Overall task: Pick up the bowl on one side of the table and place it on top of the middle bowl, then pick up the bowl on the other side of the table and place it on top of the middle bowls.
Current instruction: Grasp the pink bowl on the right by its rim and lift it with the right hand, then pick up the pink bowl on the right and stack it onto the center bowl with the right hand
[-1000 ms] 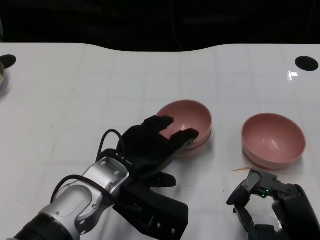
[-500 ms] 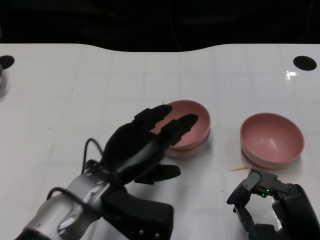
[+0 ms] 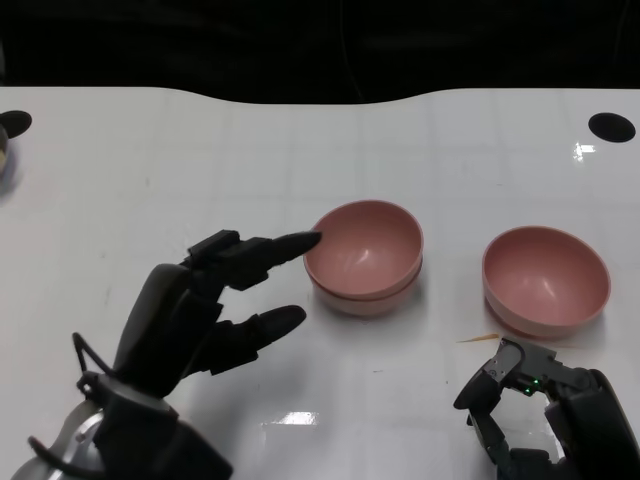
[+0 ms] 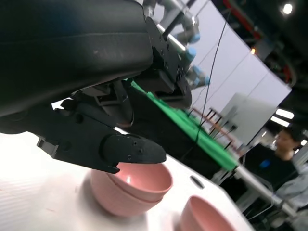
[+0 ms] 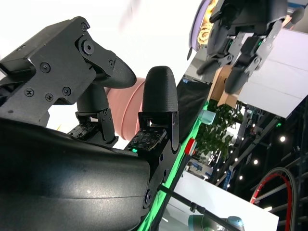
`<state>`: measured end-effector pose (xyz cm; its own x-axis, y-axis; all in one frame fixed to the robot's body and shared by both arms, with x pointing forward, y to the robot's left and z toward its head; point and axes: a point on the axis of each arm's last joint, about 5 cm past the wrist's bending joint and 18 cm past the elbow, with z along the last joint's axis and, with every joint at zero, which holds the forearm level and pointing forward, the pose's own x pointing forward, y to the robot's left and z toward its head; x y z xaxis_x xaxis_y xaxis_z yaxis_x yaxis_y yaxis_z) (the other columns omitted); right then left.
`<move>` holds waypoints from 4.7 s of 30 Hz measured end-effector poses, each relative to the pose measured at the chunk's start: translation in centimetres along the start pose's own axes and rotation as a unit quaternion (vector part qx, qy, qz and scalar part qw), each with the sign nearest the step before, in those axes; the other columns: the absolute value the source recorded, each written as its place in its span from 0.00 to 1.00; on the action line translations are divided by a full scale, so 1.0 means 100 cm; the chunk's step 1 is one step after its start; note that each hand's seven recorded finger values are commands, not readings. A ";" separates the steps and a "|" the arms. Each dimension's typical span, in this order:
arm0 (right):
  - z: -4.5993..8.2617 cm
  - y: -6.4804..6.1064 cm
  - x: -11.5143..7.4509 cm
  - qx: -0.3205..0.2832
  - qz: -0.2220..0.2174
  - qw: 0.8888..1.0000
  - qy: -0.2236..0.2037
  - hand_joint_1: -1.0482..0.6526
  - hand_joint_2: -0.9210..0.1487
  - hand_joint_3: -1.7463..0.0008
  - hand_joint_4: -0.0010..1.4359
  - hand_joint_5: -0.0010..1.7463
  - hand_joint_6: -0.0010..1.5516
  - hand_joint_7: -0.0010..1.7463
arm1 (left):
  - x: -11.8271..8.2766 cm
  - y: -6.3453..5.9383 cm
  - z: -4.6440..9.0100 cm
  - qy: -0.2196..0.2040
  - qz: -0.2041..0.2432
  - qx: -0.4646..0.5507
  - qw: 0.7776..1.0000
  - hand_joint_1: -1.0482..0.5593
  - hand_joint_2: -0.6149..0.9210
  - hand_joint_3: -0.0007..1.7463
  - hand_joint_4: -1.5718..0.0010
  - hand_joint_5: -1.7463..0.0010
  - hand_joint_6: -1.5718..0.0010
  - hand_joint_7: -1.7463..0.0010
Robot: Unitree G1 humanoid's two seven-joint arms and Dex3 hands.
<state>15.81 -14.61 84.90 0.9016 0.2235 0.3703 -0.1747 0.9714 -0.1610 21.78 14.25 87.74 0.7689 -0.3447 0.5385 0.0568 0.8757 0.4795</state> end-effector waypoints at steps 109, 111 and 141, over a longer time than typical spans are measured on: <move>-0.028 -0.029 0.092 -0.563 0.075 0.819 0.081 0.53 0.02 0.97 0.62 1.00 0.63 0.56 | -0.060 0.009 -0.007 0.159 0.046 -0.252 0.953 0.59 0.71 0.72 0.47 0.00 0.54 0.08; -0.029 -0.028 0.092 -0.565 0.080 0.817 0.081 0.53 0.02 0.95 0.62 1.00 0.55 0.76 | -0.061 0.009 -0.007 0.159 0.047 -0.252 0.953 0.60 0.72 0.72 0.47 0.00 0.54 0.08; 0.029 0.008 0.140 -0.454 0.032 0.880 -0.138 0.56 0.63 0.26 0.69 1.00 0.56 0.83 | -0.061 0.010 -0.007 0.158 0.041 -0.253 0.954 0.61 0.73 0.70 0.48 0.00 0.54 0.08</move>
<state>27.14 -10.50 92.66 0.7487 0.4088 0.5219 0.2794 0.5193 -0.8076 17.61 17.45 84.44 0.9332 -0.2192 0.2849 0.2268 0.9739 0.0063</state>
